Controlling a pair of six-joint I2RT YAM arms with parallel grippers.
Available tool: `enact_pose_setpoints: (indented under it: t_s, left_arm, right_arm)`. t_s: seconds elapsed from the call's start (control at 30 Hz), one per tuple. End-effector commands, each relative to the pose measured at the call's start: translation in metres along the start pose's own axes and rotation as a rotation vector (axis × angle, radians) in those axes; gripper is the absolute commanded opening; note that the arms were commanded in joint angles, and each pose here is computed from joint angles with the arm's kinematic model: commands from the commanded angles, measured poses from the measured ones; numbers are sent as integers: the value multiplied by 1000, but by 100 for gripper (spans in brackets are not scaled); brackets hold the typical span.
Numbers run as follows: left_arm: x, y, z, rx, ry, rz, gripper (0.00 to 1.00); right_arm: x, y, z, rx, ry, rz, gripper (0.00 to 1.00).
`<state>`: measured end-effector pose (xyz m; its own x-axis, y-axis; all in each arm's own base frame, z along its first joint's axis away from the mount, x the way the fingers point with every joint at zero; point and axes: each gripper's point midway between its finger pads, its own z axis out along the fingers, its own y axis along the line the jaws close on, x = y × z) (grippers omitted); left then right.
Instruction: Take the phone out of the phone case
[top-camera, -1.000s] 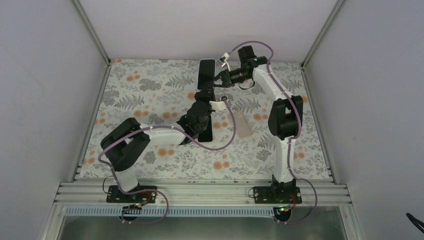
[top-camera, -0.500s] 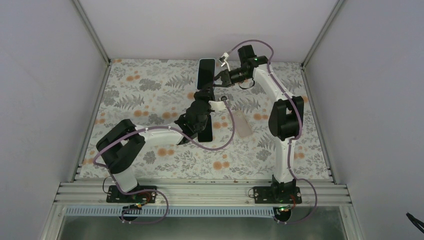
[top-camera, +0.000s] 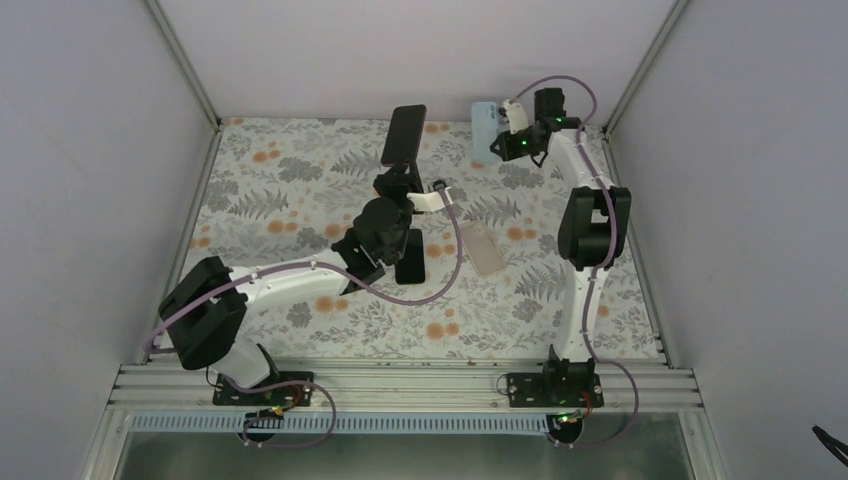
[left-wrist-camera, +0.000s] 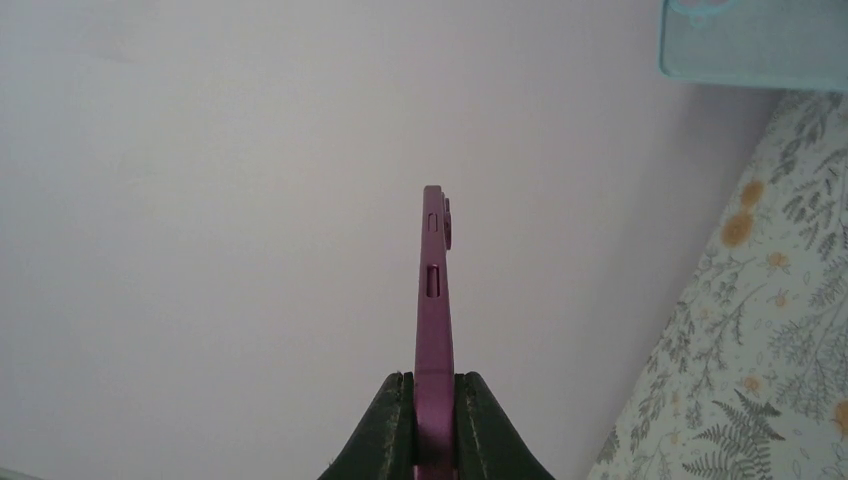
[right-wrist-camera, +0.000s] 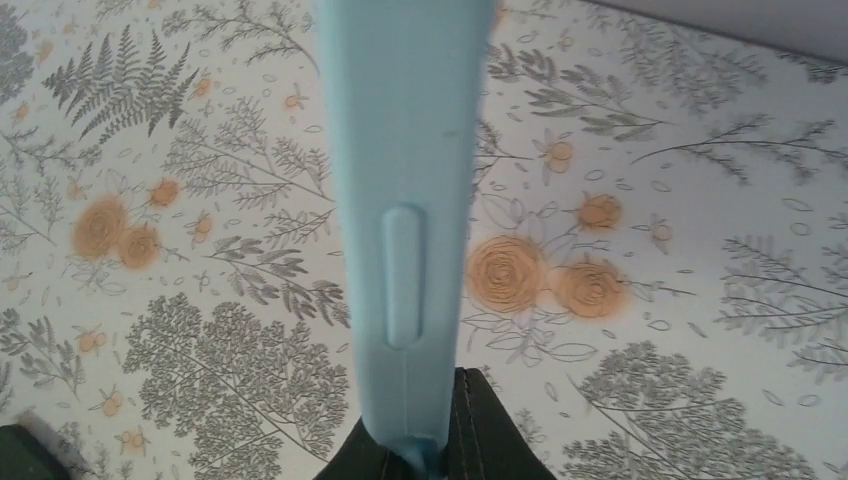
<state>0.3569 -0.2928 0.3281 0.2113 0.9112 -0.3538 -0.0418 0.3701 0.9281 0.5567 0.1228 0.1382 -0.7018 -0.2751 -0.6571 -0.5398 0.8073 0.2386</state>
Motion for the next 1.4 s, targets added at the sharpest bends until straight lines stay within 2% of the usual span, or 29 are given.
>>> enact_pose_setpoints:
  t_s: [0.0,0.17,0.27,0.37,0.47,0.7,0.87,1.0,1.37]
  left_arm:
    - [-5,-4,2,7,6,-2,2]
    - [-5,-20,0,22,2,37,2]
    - [7,-31,-7,4,6,105,2]
    - [32,-53,-24,16,23,182,2]
    - [58,-67,-42,23,39,229,2]
    - [104,-88,-74,40,69,284,2]
    - [128,-114,-88,107,101,293,2]
    - [141,-140,-96,173,125,284,2]
    - [163,-173,-111,198,124,348,3]
  right_arm:
    - [-24,21,-2,-37,-56,-75,4]
    - [-18,26,-11,-91,-39,-37,3]
    - [-3,34,-20,-215,2,32,3]
    - [30,47,-32,-352,87,75,3]
    - [79,54,-45,-396,185,77,3]
    - [161,54,-94,-429,263,97,3]
    - [221,53,-111,-414,363,141,3]
    - [247,42,-119,-368,402,167,3]
    - [291,8,-123,-342,446,267,5]
